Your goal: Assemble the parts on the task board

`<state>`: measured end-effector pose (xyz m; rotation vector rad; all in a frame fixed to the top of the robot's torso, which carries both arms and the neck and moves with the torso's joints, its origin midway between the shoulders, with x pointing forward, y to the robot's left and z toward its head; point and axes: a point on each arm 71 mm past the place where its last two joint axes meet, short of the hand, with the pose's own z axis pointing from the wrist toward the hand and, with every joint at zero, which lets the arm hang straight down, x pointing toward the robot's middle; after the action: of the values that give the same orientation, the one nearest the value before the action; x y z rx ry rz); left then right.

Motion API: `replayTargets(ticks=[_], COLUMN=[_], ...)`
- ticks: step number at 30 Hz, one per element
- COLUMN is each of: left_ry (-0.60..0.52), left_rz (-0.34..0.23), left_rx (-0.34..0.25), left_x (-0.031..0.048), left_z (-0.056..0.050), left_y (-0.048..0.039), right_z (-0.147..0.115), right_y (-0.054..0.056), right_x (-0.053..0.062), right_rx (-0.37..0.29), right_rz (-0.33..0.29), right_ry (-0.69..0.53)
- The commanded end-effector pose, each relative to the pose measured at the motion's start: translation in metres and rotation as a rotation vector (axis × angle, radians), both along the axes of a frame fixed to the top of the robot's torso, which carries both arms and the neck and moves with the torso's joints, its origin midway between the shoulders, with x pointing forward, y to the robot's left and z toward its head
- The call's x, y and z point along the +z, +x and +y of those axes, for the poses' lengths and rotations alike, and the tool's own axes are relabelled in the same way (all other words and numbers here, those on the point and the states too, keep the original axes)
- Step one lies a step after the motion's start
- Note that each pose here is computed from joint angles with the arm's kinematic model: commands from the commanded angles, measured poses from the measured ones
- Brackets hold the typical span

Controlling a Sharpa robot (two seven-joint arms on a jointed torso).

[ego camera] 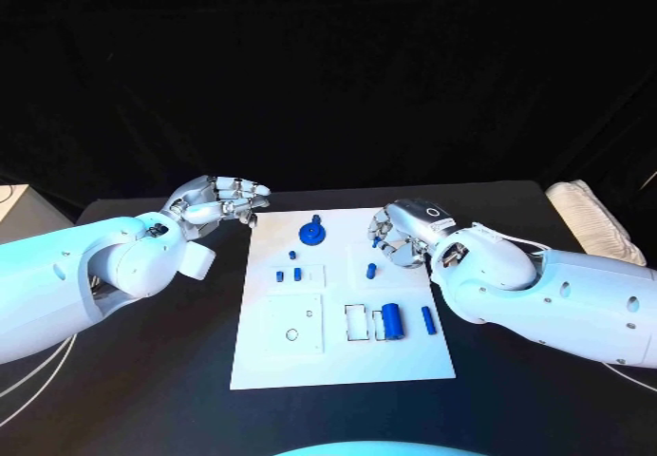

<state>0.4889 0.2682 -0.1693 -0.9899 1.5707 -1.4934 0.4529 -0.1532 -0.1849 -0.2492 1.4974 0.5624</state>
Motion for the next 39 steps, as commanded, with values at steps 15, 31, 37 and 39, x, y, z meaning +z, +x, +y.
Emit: replayTargets(ticks=[15, 31, 37, 39], left_ry=[-0.012, -0.02, -0.019, -0.019], left_rz=[-0.011, -0.006, -0.004, -0.003], left_rx=[-0.014, -0.034, -0.036, -0.036], left_x=[0.0014, 0.0018, 0.0015, 0.0013], left_z=[-0.012, -0.023, -0.024, -0.024], left_y=[-0.0007, -0.0023, -0.0019, -0.0017], right_z=[0.081, 0.1, 0.102, 0.102], right_y=[-0.045, -0.056, -0.058, -0.059], right_x=[-0.023, -0.05, -0.054, -0.055], right_rx=[0.224, 0.256, 0.261, 0.263], right_rz=[0.063, 0.111, 0.121, 0.126], right_ry=[0.081, 0.06, 0.054, 0.05])
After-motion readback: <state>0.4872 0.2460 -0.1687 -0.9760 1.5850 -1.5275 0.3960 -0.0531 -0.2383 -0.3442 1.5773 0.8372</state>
